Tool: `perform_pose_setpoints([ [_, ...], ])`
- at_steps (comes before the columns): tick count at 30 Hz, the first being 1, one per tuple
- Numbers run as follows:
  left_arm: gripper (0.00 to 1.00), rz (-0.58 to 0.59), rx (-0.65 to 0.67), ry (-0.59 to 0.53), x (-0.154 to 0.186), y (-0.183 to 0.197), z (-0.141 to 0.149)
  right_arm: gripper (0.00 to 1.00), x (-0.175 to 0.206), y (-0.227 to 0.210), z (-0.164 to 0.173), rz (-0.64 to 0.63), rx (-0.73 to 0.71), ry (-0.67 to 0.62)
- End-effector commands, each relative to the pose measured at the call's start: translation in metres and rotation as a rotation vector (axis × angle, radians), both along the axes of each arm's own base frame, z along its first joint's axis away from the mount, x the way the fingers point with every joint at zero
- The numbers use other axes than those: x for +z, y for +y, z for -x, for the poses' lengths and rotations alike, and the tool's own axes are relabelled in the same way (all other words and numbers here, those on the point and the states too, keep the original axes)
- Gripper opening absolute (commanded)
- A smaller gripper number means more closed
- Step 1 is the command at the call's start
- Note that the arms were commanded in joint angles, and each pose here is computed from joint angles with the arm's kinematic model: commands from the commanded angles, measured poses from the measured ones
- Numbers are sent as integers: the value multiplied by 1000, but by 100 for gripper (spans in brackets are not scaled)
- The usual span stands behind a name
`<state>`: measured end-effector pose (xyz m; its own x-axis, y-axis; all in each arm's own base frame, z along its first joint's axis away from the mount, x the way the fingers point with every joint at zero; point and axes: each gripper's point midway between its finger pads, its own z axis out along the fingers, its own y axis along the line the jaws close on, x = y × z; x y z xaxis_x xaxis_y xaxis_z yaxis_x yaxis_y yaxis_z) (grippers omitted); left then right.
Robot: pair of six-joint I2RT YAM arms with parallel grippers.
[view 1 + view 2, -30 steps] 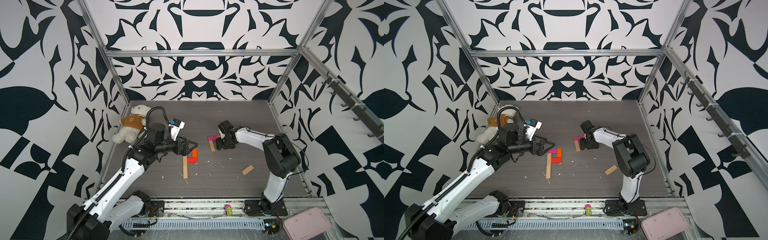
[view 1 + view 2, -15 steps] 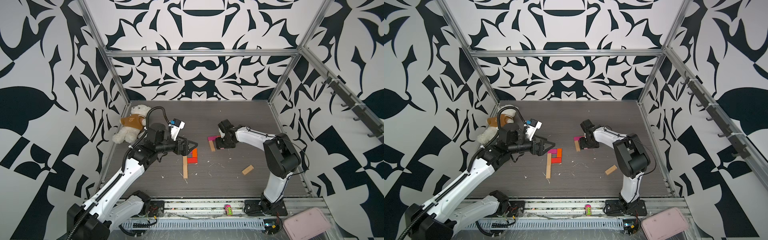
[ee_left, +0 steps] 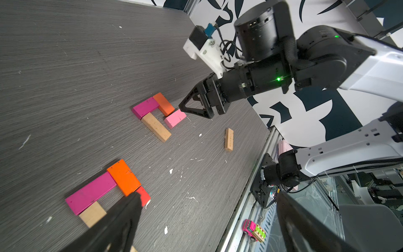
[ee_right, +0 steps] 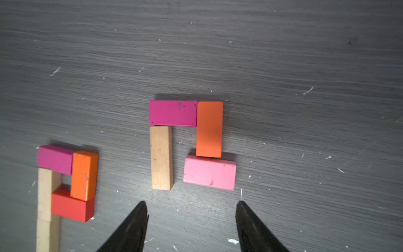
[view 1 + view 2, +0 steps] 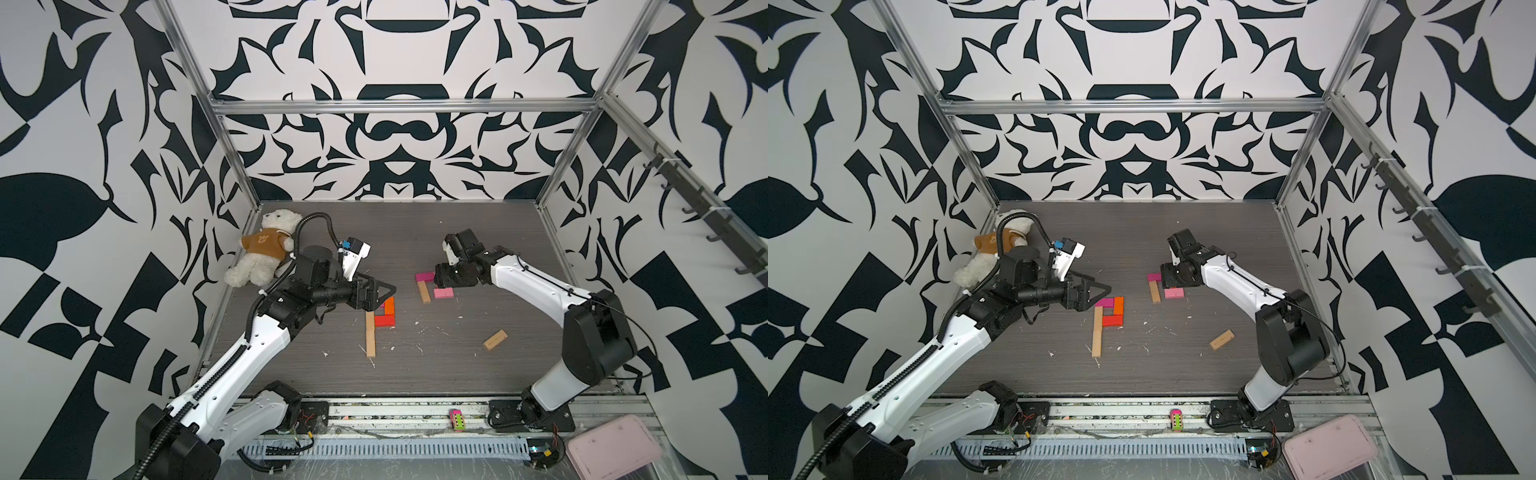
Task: Assemble the letter p with building blocks
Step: Assemble the building block at the center of the board.
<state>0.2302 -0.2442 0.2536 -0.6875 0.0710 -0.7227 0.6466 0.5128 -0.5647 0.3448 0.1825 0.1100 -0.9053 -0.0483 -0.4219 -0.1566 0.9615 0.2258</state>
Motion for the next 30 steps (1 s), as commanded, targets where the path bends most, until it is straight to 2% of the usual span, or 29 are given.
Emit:
perform_pose_setpoints([
  [1,99,12,-13,9,-1,-2,1,58,-6,-10,6,-128,-45,41],
  [4,99,13,-20,22,-3,-3,1,48,-15,-23,5,-269,-107,68],
  [6,99,22,-36,46,-6,-7,1,45,-20,-28,6,-320,-125,74],
  [11,99,43,-63,171,-20,-20,-3,40,-32,-35,3,-396,-145,78],
  [14,99,28,-75,231,-36,-35,-4,32,-39,-35,-1,-437,-156,85],
  [18,99,27,-103,322,-54,-55,-4,30,-45,-32,-5,-465,-158,94],
  [22,99,-5,-127,359,-62,-66,-6,23,-54,-32,-7,-459,-173,111],
  [30,99,-38,-180,412,-71,-81,-7,21,-67,-35,-4,-440,-188,139],
])
